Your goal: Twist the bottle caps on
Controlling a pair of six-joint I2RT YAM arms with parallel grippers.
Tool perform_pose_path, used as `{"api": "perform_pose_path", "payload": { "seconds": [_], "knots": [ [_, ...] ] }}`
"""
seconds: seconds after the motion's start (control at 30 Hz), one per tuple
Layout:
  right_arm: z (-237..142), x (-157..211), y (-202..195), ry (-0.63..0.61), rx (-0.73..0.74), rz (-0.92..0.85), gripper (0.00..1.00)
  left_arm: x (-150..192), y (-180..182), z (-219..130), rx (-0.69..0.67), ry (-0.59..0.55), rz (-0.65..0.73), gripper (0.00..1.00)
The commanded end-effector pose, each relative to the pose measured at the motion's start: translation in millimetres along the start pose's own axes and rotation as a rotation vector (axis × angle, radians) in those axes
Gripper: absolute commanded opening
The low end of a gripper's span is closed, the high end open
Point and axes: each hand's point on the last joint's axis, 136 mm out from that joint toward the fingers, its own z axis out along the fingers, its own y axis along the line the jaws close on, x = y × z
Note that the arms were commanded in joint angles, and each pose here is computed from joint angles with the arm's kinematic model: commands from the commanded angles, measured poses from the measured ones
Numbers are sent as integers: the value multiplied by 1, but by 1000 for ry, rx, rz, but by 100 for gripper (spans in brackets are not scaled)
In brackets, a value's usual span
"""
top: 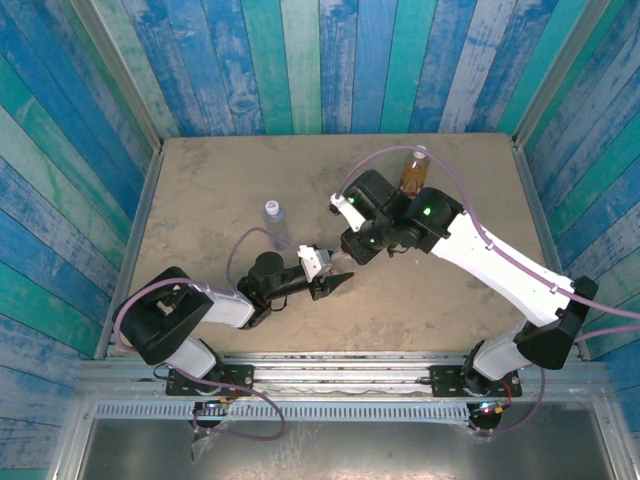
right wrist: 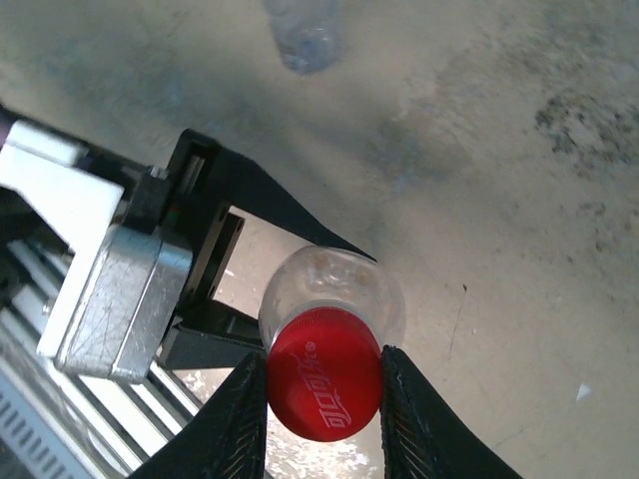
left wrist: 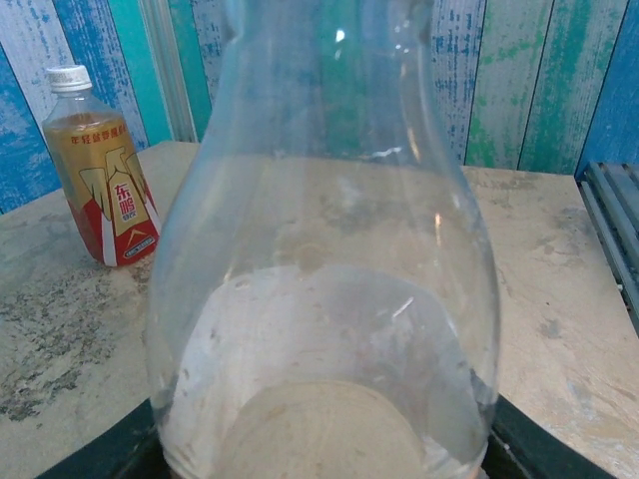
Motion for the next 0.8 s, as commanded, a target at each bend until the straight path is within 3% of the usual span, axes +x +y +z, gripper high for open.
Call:
{"api": "perform_pose_path", "payload": {
  "seconds": [0.0, 0.27, 0.5, 0.6, 0.77],
  "knots": [
    [11, 28, -12, 113, 129, 151, 15, 70, -16, -9, 40, 238, -136, 56],
    [5, 9, -8, 75, 113, 42, 22, 67, -15, -9, 39, 228, -124, 58],
    [6, 4, -8, 71, 99, 27, 23, 46, -12, -7, 27, 135, -118, 85],
    [6, 4, -8, 70, 94, 23, 23, 34, -10, -6, 17, 77, -119, 91],
    [5, 3, -3, 69, 63, -1, 24, 17, -8, -10, 15, -16, -139, 92]
  ]
}}
